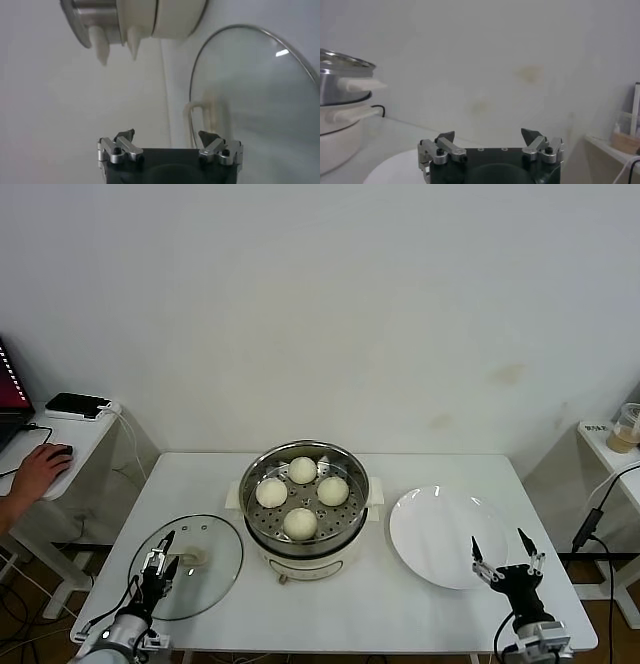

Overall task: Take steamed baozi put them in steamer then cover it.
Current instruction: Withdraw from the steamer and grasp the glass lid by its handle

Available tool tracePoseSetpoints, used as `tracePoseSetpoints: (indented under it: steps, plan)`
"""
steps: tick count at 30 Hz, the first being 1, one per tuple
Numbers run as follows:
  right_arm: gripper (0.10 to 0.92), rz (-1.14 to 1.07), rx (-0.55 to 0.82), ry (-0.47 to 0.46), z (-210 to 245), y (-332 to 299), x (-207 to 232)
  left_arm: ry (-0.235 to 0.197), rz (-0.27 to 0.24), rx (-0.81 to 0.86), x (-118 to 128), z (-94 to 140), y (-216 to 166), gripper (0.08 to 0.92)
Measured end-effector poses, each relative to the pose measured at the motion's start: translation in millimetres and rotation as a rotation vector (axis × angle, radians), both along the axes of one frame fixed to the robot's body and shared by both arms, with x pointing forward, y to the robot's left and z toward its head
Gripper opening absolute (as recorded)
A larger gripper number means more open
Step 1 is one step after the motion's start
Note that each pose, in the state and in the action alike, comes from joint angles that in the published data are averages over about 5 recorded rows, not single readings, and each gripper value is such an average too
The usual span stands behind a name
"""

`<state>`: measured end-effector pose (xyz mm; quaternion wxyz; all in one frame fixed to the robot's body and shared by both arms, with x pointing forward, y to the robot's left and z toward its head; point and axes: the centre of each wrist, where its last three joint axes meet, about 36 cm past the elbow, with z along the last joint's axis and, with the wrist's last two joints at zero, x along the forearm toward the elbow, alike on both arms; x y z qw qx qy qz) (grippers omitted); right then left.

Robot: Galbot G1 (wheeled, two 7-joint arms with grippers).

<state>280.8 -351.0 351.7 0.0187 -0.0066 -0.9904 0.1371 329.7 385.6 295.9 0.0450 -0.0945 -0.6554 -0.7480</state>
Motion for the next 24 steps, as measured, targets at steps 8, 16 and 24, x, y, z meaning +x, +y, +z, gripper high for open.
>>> tracePoseSetpoints:
  steps: [8, 16, 24]
  plan:
    - [0.823, -0.001, -0.008, 0.001, 2, 1, -7, -0.009, -0.001, -0.002, 17, -1, -1, 0.823]
    - [0.823, 0.002, -0.015, 0.008, 5, 1, -13, -0.018, -0.002, -0.007, 31, -3, -1, 0.823]
    - [0.823, 0.006, -0.025, 0.012, 7, 2, -18, -0.016, 0.003, -0.025, 36, -9, -1, 0.732]
